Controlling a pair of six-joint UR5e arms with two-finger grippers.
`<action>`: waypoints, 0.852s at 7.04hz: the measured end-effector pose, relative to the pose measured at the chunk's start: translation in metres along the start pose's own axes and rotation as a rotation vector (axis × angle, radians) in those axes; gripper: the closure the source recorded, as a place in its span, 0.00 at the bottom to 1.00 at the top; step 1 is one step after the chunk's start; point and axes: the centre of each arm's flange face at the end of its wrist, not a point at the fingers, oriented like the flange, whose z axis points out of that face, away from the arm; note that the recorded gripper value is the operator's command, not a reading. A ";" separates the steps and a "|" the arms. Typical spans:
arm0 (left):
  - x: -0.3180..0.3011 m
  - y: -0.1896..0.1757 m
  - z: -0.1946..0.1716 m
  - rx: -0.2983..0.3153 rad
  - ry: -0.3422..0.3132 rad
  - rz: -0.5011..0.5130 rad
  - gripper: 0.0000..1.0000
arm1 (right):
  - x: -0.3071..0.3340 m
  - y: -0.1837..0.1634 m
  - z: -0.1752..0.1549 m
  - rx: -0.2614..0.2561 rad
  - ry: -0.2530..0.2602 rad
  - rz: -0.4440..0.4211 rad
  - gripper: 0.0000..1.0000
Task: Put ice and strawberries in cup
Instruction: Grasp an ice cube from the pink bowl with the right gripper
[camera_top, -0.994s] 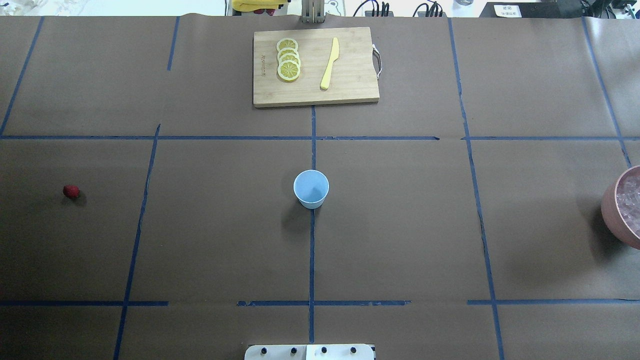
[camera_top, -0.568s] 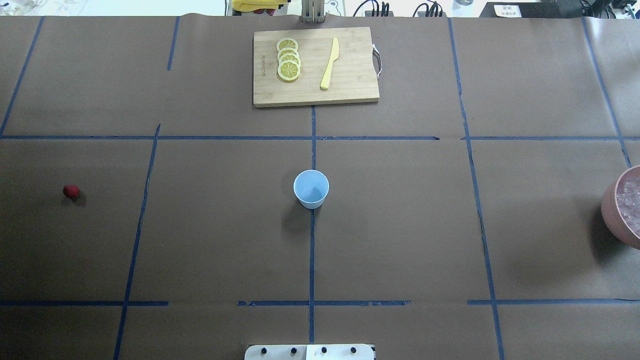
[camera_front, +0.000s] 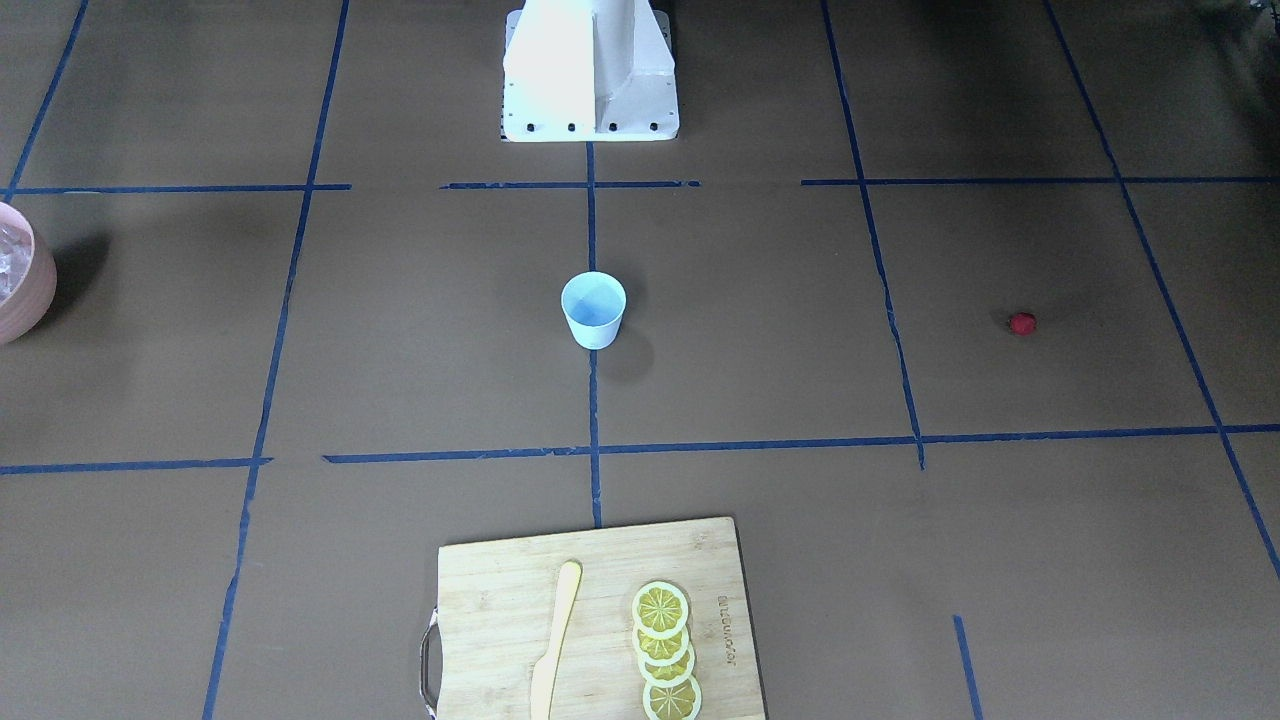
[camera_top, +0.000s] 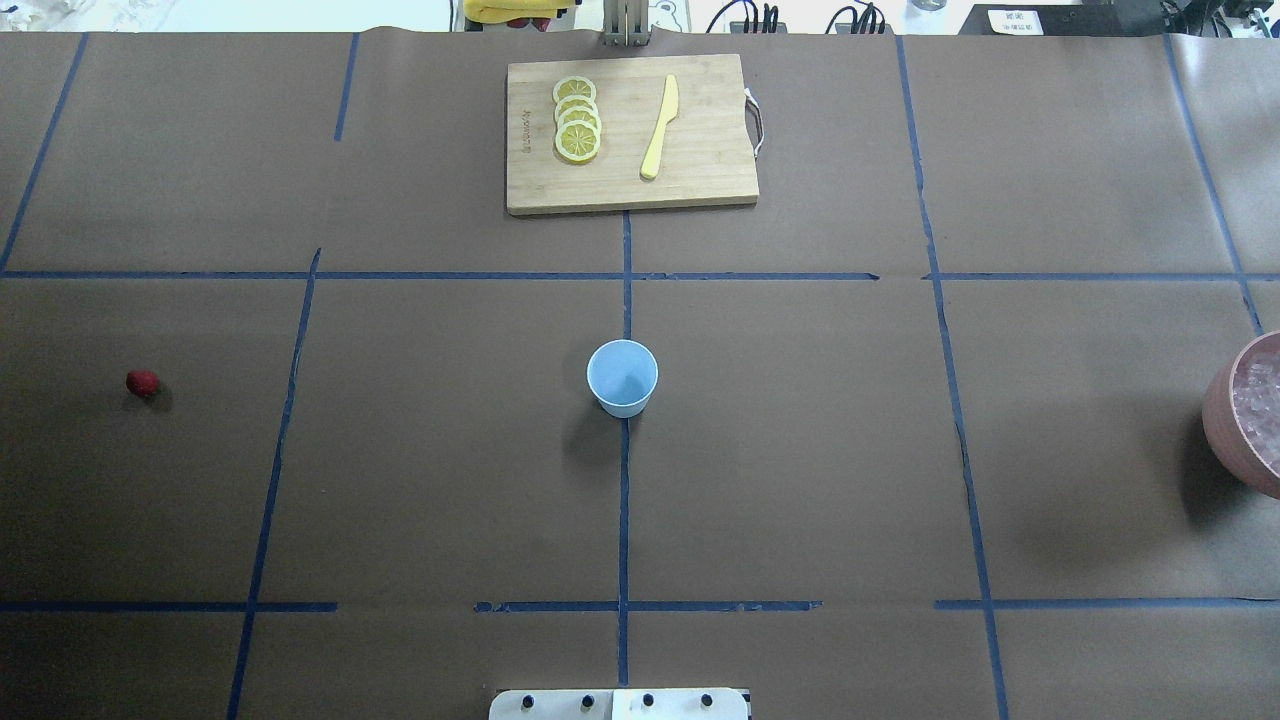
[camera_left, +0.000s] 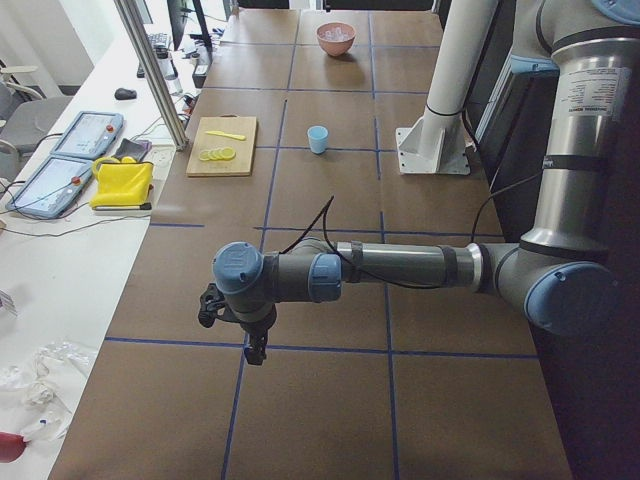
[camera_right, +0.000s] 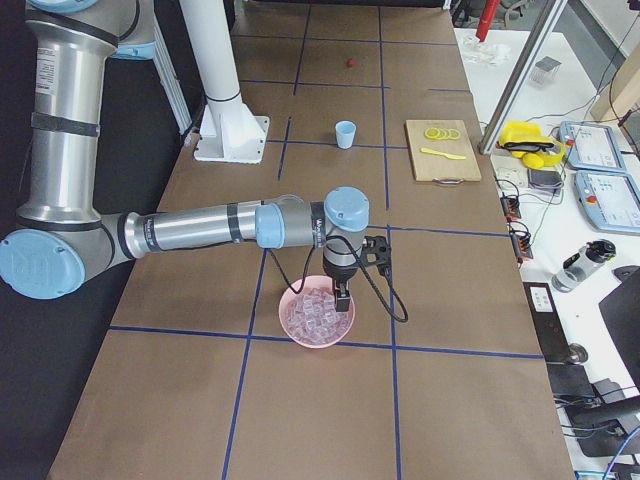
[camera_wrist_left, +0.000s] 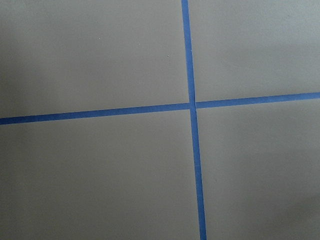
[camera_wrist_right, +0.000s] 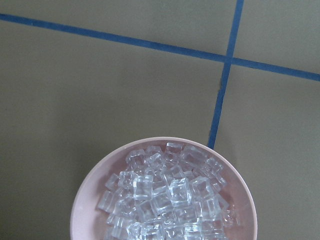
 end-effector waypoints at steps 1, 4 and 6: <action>0.001 0.000 0.002 -0.002 0.000 0.003 0.00 | 0.003 0.008 0.011 -0.003 0.008 -0.041 0.00; 0.004 -0.001 0.007 -0.011 0.001 0.010 0.00 | 0.014 0.011 0.044 -0.036 0.001 -0.087 0.00; 0.004 -0.002 0.008 -0.011 0.001 0.013 0.00 | 0.018 0.012 0.068 -0.061 -0.002 -0.108 0.17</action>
